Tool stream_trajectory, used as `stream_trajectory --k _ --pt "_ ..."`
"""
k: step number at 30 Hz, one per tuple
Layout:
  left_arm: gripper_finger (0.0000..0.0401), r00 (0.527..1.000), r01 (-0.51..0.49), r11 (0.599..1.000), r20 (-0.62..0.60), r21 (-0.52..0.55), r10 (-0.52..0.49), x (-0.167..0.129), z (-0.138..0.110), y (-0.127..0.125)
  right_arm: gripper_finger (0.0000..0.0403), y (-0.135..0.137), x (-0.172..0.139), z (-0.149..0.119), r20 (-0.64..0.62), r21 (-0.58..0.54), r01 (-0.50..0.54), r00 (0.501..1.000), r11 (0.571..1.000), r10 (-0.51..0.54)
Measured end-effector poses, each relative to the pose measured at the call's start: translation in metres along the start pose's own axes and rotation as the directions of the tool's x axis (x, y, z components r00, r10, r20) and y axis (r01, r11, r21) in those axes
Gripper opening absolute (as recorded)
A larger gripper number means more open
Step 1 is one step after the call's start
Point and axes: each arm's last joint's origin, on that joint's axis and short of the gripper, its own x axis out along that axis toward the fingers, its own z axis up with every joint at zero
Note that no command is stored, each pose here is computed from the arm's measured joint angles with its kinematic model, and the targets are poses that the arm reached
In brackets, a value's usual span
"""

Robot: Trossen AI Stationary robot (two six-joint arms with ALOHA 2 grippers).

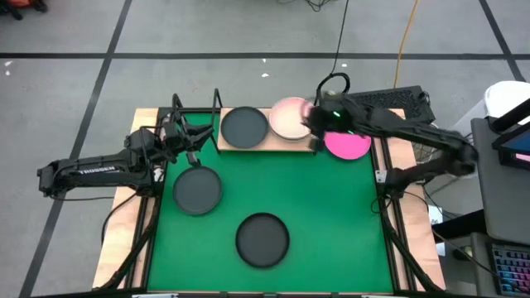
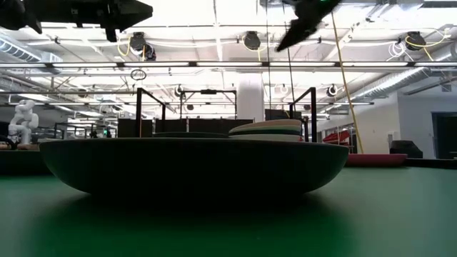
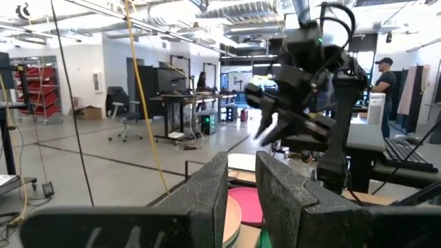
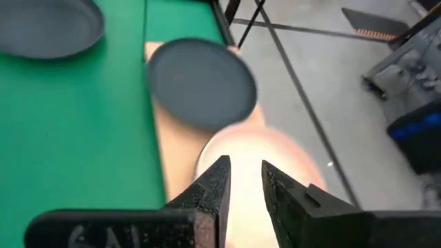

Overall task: Place and stack plates onto a shelf
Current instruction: Stack the top black plate on top of the black plate

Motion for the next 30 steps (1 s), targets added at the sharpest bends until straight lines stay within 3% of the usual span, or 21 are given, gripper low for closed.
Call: stream_trajectory --k 6,16,24,30 --pt "0.0081 1.000 0.007 1.000 0.000 0.021 -0.007 0.000 0.000 -0.001 0.0068 0.019 -0.025 -0.065 -0.036 0.135 -0.026 0.999 0.991 0.031" --pt "0.0081 1.000 0.007 1.000 -0.016 0.018 -0.007 0.004 -0.004 -0.002 0.0068 0.050 0.001 -0.143 -0.242 0.217 -0.043 0.966 0.975 0.096" --pt "0.0081 1.000 0.006 1.000 -0.025 0.020 -0.005 0.011 -0.008 -0.002 0.0068 0.060 0.021 -0.180 -0.411 0.173 0.075 0.912 0.982 0.003" --pt "0.0081 0.999 0.006 1.000 -0.031 0.024 -0.005 0.011 -0.009 -0.002 0.0079 0.061 0.032 -0.190 -0.472 0.132 0.158 0.878 0.979 -0.078"
